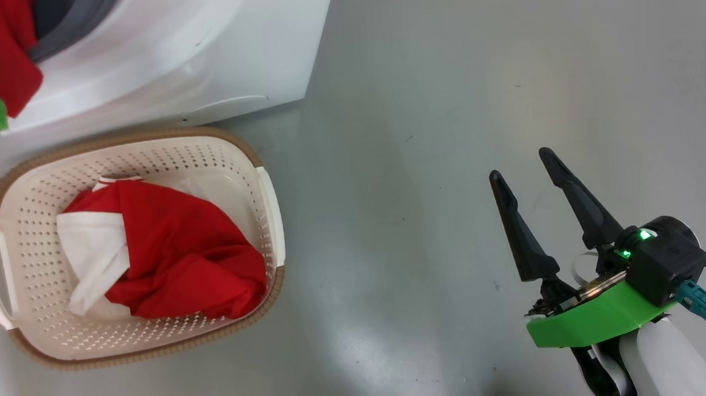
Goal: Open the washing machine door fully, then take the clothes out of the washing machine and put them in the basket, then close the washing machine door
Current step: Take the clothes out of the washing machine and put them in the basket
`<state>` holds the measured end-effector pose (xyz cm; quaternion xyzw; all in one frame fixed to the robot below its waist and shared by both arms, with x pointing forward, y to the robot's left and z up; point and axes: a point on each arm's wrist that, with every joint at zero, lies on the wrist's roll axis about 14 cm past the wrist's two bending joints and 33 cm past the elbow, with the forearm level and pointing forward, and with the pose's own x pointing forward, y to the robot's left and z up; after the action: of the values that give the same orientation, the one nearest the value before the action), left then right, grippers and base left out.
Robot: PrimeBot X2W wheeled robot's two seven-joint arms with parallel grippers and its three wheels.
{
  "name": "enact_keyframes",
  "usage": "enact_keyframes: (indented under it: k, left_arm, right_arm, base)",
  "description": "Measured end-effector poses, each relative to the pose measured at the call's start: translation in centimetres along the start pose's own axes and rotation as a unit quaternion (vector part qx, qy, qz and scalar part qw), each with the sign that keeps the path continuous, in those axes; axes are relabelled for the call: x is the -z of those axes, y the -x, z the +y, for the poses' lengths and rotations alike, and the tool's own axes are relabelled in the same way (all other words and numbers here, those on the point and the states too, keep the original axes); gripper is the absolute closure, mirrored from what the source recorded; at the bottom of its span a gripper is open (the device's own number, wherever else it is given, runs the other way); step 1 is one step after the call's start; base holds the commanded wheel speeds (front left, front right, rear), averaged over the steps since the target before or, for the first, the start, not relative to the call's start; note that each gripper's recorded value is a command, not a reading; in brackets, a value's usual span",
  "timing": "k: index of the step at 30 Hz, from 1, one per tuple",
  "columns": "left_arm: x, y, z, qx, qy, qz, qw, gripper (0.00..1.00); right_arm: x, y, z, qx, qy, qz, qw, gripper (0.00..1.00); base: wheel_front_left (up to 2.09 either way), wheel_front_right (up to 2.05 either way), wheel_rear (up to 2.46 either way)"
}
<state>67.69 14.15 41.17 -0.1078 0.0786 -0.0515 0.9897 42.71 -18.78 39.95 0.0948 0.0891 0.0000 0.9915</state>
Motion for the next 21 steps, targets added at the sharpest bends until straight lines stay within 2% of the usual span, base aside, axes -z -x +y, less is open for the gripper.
enact_keyframes:
  k: [21]
  left_arm:
    - [-3.5, 6.9, -0.9, 0.017, -0.018, -0.094, 0.995, 1.0]
  right_arm:
    - [-1.6, -0.2, 1.1, -0.017, -0.004, -0.023, 1.0, 0.0]
  base:
    - [0.0, 0.0, 0.0]
